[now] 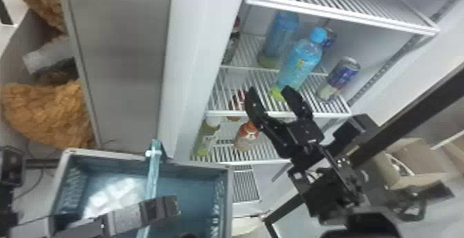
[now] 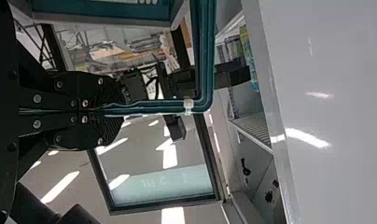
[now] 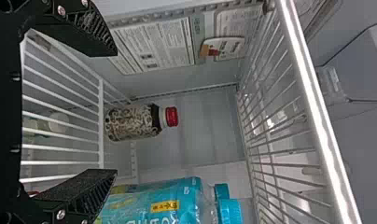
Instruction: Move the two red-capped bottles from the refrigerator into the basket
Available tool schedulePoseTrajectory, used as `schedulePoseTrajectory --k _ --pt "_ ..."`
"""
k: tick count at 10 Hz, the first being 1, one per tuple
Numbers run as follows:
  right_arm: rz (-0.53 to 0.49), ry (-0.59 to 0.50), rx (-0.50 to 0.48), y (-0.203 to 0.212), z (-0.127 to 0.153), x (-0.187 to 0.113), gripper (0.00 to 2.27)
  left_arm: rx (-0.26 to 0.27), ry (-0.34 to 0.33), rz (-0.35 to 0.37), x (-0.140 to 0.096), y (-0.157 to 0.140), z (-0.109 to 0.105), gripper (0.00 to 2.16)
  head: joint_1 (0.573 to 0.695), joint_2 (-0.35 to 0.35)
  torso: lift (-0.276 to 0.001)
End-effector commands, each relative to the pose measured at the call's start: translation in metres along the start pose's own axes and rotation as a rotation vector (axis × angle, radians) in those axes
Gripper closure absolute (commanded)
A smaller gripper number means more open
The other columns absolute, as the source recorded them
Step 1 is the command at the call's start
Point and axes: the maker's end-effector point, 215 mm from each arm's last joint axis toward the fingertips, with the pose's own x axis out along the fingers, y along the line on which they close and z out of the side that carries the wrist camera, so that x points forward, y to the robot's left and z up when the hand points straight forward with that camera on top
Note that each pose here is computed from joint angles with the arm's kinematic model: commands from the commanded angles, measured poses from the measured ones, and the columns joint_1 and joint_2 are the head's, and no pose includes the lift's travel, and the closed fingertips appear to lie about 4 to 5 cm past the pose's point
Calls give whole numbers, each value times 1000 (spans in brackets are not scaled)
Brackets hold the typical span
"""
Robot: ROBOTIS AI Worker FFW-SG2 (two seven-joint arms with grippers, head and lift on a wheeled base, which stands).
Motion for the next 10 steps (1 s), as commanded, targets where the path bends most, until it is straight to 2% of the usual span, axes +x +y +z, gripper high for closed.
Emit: schedulePoseTrajectory --k 1,5,8,10 --pt "-9 -14 4 -3 -2 15 117 -2 4 1 0 0 -1 1207 695 -350 0" --pt "5 -36 19 9 -8 58 117 -6 15 -1 2 1 -3 1207 695 -350 0" --pt "-32 -59 2 2 1 79 117 -6 21 -3 3 1 -3 1207 695 -323 0" --pt "-32 -52 6 1 -6 97 117 -5 21 -4 4 0 -3 1207 695 -317 0"
